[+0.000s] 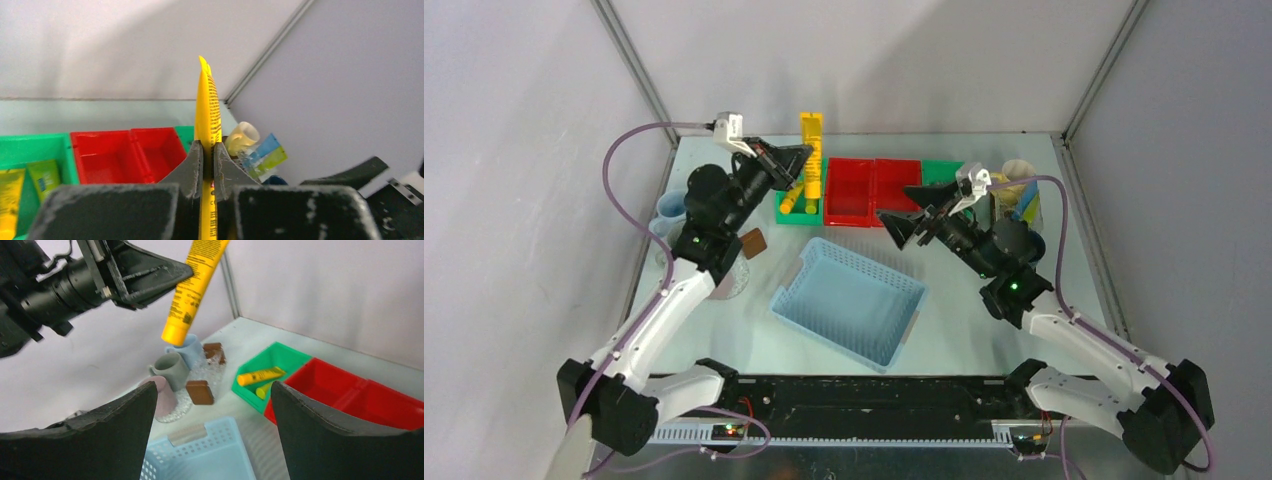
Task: Prepare toiletry sets of a toothbrush and toothpaste on the tray
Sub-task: Pick up the toothpaste from the storage box.
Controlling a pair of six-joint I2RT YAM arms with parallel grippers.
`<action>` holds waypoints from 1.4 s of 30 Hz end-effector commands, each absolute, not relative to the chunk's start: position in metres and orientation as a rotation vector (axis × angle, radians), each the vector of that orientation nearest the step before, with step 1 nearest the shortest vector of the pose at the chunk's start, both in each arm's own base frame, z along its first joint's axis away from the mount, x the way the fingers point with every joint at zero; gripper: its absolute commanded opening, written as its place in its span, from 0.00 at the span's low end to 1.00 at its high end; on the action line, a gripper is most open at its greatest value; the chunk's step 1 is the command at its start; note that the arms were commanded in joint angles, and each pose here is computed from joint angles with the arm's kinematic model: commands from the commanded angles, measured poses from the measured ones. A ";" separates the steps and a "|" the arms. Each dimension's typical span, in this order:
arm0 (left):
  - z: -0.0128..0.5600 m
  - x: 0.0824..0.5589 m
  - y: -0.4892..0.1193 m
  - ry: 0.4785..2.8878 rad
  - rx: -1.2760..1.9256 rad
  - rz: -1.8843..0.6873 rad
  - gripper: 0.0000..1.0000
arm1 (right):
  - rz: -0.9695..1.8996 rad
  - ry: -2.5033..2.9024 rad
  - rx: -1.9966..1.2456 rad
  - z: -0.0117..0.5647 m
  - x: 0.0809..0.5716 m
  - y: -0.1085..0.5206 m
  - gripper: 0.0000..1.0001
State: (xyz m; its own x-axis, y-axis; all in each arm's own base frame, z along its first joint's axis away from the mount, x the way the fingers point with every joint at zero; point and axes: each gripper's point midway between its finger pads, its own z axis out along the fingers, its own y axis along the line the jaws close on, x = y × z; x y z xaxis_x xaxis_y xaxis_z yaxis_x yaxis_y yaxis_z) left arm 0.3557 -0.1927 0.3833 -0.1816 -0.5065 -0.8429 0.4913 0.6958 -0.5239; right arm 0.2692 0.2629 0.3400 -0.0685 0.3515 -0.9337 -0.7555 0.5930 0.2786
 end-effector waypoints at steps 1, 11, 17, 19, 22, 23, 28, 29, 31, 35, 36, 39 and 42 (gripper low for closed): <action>0.442 0.325 -0.203 1.279 0.012 -1.023 0.02 | 1.048 1.176 -0.391 0.399 0.258 0.279 0.86; 0.463 0.286 -0.235 1.174 0.071 -1.183 0.03 | 1.145 1.136 -0.442 0.412 0.260 0.309 0.85; 0.475 0.271 -0.242 1.120 0.099 -1.241 0.04 | 1.212 1.120 -0.500 0.413 0.255 0.325 0.81; 0.477 0.266 -0.246 1.105 0.116 -1.260 0.04 | 1.237 1.112 -0.515 0.413 0.253 0.329 0.79; 0.481 0.259 -0.250 1.077 0.140 -1.284 0.04 | 1.278 1.099 -0.537 0.416 0.248 0.334 0.76; 0.481 0.258 -0.252 1.075 0.146 -1.290 0.04 | 1.288 1.101 -0.548 0.414 0.247 0.337 0.74; 0.483 0.248 -0.258 1.049 0.187 -1.323 0.05 | 1.337 1.073 -0.560 0.416 0.244 0.342 0.66; 0.483 0.247 -0.259 1.047 0.193 -1.327 0.05 | 1.344 1.065 -0.570 0.417 0.242 0.342 0.63; 0.484 0.244 -0.259 1.040 0.204 -1.333 0.05 | 1.355 1.049 -0.584 0.421 0.240 0.344 0.58; 0.483 0.239 -0.262 1.034 0.228 -1.348 0.05 | 1.371 1.021 -0.604 0.425 0.235 0.345 0.49; 0.482 0.239 -0.263 1.035 0.230 -1.352 0.05 | 1.373 1.017 -0.609 0.425 0.234 0.345 0.46; 0.480 0.237 -0.263 1.039 0.235 -1.355 0.07 | 1.374 1.002 -0.619 0.427 0.233 0.345 0.32; 0.480 0.236 -0.260 1.045 0.240 -1.333 0.17 | 1.365 1.006 -0.640 0.424 0.232 0.346 0.09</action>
State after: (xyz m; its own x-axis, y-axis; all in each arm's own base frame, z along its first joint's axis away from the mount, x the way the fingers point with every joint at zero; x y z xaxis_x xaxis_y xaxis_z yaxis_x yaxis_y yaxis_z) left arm 0.2523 -0.2687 0.4598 -0.1600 -0.6478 -0.7448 0.8397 0.3073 -0.4477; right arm 0.2443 0.3468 0.3938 -0.1695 0.4515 -0.8760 -0.9439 0.1813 0.2761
